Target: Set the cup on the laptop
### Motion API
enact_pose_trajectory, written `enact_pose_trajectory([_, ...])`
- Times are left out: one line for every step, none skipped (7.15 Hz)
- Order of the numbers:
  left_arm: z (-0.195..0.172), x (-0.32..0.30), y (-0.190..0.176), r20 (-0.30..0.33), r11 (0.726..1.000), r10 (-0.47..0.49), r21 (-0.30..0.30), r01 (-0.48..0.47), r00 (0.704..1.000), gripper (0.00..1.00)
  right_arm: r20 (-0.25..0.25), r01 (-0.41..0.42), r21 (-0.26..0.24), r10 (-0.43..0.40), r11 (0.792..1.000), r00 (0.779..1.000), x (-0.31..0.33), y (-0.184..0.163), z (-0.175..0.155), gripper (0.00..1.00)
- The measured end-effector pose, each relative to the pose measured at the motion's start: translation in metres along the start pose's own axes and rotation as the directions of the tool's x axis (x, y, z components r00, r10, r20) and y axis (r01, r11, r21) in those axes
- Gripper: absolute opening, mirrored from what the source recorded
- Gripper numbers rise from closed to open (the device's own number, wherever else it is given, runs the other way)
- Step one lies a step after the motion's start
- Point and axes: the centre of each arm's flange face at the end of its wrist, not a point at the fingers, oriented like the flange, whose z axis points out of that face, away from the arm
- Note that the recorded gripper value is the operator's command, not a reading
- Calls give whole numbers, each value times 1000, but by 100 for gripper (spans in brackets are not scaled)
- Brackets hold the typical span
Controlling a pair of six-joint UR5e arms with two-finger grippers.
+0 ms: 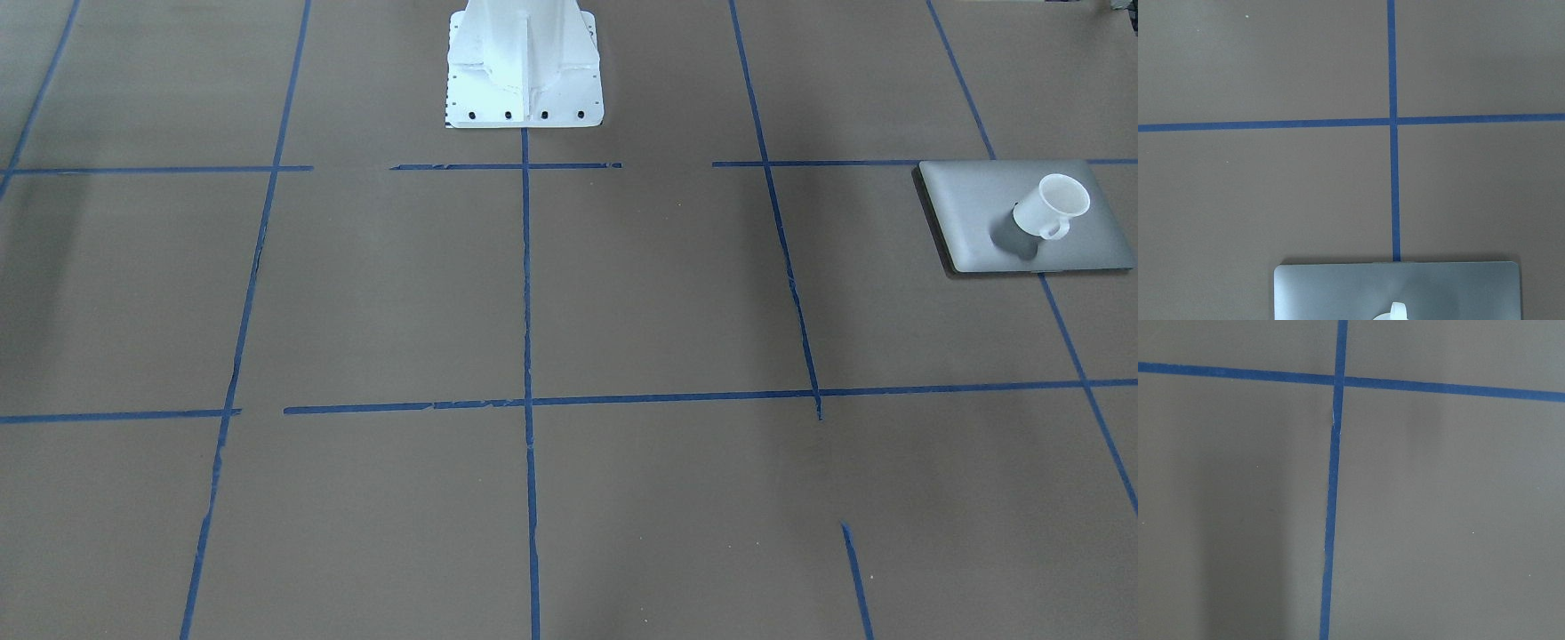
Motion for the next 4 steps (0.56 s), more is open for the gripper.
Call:
enact_pose_trajectory([5,0,4,-3,1000,2,-11,-2,1000,100,0,0,0,0,1000,1000,0,0,0,100])
enact_pose_trajectory([9,-3,7,-4,1000,11,-20,-11,1000,100,0,0,0,0,1000,1000,0,0,0,100])
enact_pose_trajectory([12,-7,9,-5,999,41,-26,-41,999,100,0,0,0,0,1000,1000,0,0,0,100])
enact_pose_trajectory([13,-9,11,-6,997,75,-29,-75,997,100,0,0,0,0,1000,1000,0,0,0,100])
